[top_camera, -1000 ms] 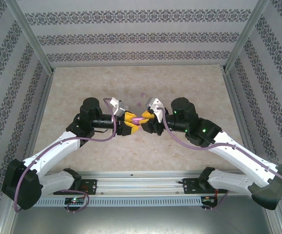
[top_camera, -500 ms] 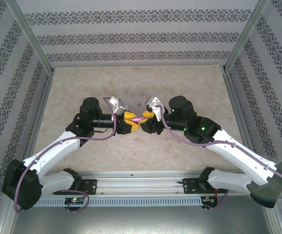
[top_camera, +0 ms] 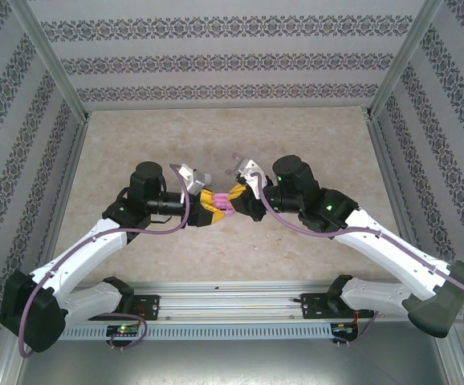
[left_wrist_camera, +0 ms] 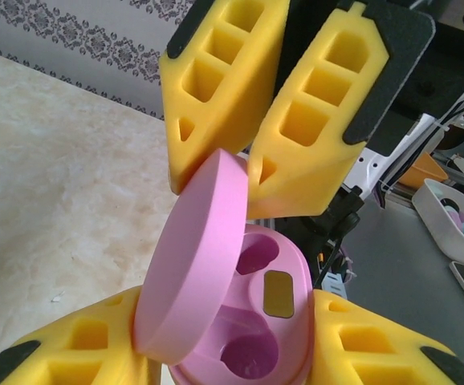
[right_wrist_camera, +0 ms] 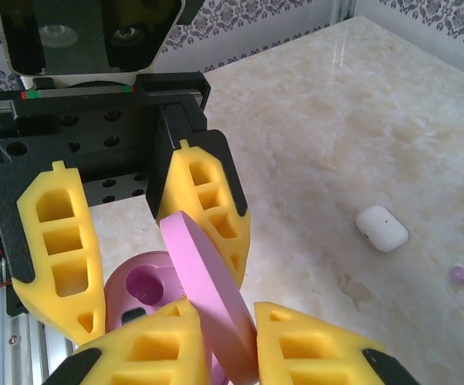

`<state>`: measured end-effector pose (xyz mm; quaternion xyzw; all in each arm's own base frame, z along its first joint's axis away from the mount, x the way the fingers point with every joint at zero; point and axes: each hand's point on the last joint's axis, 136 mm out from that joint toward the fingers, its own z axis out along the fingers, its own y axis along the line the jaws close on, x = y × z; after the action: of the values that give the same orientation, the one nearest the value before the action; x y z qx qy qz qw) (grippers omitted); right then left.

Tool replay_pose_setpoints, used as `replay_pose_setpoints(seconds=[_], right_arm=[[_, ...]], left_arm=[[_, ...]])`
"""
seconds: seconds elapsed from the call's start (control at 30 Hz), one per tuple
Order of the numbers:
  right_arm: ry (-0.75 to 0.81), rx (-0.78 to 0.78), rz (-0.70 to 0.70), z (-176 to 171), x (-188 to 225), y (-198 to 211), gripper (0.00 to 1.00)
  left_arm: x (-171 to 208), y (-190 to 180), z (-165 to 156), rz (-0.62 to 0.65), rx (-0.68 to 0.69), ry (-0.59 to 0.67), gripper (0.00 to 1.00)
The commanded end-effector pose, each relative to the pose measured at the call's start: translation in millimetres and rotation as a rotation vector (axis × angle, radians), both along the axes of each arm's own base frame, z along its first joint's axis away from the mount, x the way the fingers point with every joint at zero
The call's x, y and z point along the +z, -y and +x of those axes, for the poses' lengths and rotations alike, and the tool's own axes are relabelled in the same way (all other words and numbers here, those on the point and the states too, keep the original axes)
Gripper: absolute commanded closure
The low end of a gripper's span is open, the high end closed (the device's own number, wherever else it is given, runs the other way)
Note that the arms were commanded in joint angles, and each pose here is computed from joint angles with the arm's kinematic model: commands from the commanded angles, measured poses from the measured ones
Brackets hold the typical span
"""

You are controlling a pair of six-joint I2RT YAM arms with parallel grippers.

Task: Insert the wireless bluetooth earbuds into the charging case

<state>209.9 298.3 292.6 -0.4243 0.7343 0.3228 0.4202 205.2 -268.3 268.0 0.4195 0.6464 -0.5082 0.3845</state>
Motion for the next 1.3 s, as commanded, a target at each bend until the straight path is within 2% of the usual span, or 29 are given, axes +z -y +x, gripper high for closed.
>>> replay_pose_setpoints(seconds=[0.0, 0.13, 0.17, 0.23, 0.3, 0.47, 0.57, 0.67, 1.17, 1.27], right_arm=[[0.079, 0.009, 0.092, 4, 27, -4, 0.96], [0.091, 0.024, 0.096, 0, 29, -3, 0.96], [0.088, 0.026, 0.092, 0, 28, -3, 0.94], [0.082, 0.026, 0.082, 0, 25, -3, 0.82], [0.080, 0.021, 0.077, 2, 22, -3, 0.73], [0.079, 0.023, 0.068, 4, 18, -5, 0.66], [0.074, 0.029, 0.059, 6, 16, -7, 0.65], [0.075, 0.028, 0.048, 10, 15, -9, 0.66], [0.096, 0.138, -0.008, 2, 23, -16, 0.94], [0.091, 0.157, -0.010, -2, 25, -17, 0.97]], left_arm=[[22, 4, -16, -0.041, -0.086, 0.099, 0.66], [27, 5, -16, -0.054, -0.085, 0.113, 0.64], [27, 5, -16, -0.056, -0.087, 0.115, 0.65], [30, 5, -16, -0.062, -0.092, 0.122, 0.65], [31, 5, -17, -0.069, -0.101, 0.123, 0.65], [36, 6, -22, -0.085, -0.123, 0.116, 0.66], [37, 5, -24, -0.090, -0.135, 0.114, 0.66], [38, 5, -26, -0.090, -0.142, 0.112, 0.66], [37, 3, -35, -0.013, -0.207, 0.099, 0.65], [38, 2, -35, -0.007, -0.204, 0.110, 0.64]])
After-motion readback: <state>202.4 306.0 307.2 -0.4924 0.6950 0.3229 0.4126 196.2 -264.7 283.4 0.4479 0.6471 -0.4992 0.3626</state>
